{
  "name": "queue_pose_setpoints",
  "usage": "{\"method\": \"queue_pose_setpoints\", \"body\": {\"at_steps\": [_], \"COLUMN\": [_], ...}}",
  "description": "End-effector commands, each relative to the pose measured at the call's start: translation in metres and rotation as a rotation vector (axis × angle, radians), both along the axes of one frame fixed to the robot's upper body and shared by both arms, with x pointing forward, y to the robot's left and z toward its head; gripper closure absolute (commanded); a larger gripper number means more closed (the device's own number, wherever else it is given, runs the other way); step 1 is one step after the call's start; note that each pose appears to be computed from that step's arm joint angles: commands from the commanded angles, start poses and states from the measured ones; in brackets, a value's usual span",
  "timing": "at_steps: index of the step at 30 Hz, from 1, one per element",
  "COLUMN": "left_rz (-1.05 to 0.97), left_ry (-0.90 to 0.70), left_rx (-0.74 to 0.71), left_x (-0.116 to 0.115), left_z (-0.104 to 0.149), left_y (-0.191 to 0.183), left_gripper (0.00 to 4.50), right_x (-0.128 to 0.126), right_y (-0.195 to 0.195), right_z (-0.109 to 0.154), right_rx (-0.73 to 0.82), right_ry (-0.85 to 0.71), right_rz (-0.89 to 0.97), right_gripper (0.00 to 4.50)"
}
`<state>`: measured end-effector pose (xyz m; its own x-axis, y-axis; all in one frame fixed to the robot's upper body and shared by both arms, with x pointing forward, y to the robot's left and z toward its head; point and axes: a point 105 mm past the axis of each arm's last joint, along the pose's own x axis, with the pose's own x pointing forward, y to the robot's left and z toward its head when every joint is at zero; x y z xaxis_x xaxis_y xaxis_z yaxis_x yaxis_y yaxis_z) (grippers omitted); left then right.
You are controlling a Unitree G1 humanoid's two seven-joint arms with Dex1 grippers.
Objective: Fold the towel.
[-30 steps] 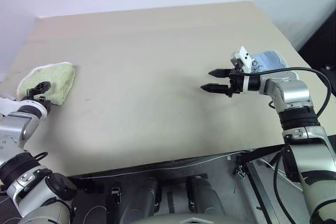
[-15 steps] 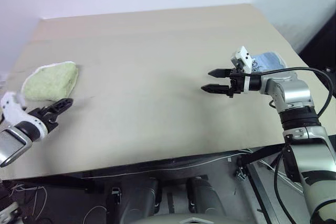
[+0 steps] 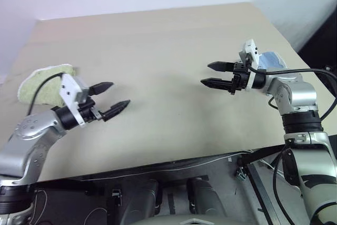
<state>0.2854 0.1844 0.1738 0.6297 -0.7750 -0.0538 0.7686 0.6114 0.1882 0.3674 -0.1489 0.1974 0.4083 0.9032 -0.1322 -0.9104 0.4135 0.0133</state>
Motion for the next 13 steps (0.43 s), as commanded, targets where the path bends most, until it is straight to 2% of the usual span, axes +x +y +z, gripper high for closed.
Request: {"method": "queue_pose_setpoints", "body": {"at_steps": [1,9,13], "left_rz": [-0.069,-0.119,-0.115], "left_ry": [-0.131,-0.102,-0.084], "left_rx": [0.037,0.027,-0.043], "left_x": [0.001,0.004,0.001], "left_z": [0.010,0.002,0.002], "left_y": [-0.002,-0.005,-0.013], "left_gripper": [0.04,0.04,0.04], "right_x": [-0.011,-0.007,-0.001], "right_y": [0.010,0.012,0.019], "right_z": [0.014,-0.007,-0.006], "right_rx": [0.049,-0.010,-0.001], "right_ry": [-0.039,-0.057,-0.063], "right_rz": [0.055,0.070,0.087], "right_gripper": [0.00,0.00,0.00]}}
